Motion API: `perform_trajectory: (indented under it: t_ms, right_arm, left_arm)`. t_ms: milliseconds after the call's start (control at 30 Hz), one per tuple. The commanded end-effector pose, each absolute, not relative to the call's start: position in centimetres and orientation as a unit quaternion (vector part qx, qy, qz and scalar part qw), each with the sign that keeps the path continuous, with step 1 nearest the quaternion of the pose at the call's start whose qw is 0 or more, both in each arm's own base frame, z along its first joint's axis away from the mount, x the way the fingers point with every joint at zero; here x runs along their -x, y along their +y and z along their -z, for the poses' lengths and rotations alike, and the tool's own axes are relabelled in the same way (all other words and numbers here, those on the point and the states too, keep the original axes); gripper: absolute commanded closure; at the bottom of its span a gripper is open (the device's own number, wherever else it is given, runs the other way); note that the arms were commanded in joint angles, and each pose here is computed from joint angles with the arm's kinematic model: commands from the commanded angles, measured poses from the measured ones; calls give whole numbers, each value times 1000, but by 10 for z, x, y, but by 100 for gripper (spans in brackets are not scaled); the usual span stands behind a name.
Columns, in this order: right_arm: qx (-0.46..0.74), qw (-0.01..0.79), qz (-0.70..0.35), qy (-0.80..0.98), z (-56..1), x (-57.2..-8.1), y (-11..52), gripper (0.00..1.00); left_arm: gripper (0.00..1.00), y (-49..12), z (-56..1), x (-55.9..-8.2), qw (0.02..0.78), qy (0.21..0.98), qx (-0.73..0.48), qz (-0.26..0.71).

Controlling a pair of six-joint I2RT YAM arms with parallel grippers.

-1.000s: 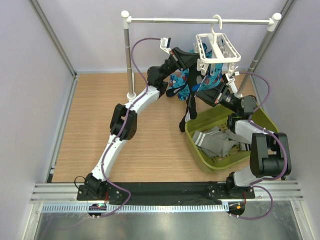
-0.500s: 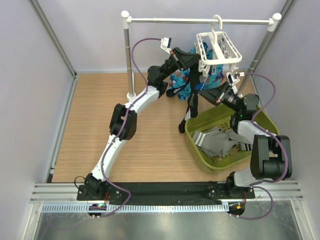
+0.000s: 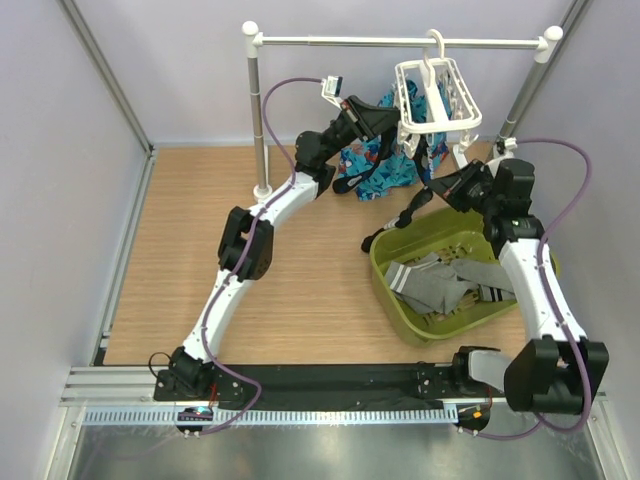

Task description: Remove the socks clipped to the hanger

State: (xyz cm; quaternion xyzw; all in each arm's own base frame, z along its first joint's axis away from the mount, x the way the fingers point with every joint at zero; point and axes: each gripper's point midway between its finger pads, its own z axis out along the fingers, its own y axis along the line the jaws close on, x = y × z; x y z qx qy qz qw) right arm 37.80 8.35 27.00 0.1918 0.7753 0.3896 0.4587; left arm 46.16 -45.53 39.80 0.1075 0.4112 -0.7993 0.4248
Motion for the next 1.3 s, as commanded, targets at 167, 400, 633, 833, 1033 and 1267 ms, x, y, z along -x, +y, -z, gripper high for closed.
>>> perform_trajectory:
  t_ms: [167,400,633,833,1033,1267]
  right_arm:
    - [-317,521,-52,791,-311,-320,-34,99]
    - [-317,550,-5,773,-360,-283,-50,99]
    - [-329,501,17,800,-308,-257,-51,99]
    - [-332,531,36,779,-336,-239,-60,99]
    - [-310,580,41,752,-413,-221,-63,99]
    - [-309,576,25,757,-411,-220,-57,99]
  left_arm:
    - [100,-442,-441,-442,448,393,-126,794]
    - [100,-446,-433,-448,441,414,-120,788]
    - [93,-446,-427,-448,431,428,-110,787]
    - [95,-447,-417,-451,427,443,-104,781]
    - [97,-448,-417,-454,430,453,-104,774]
    - [98,-450,-417,-453,427,458,-107,773]
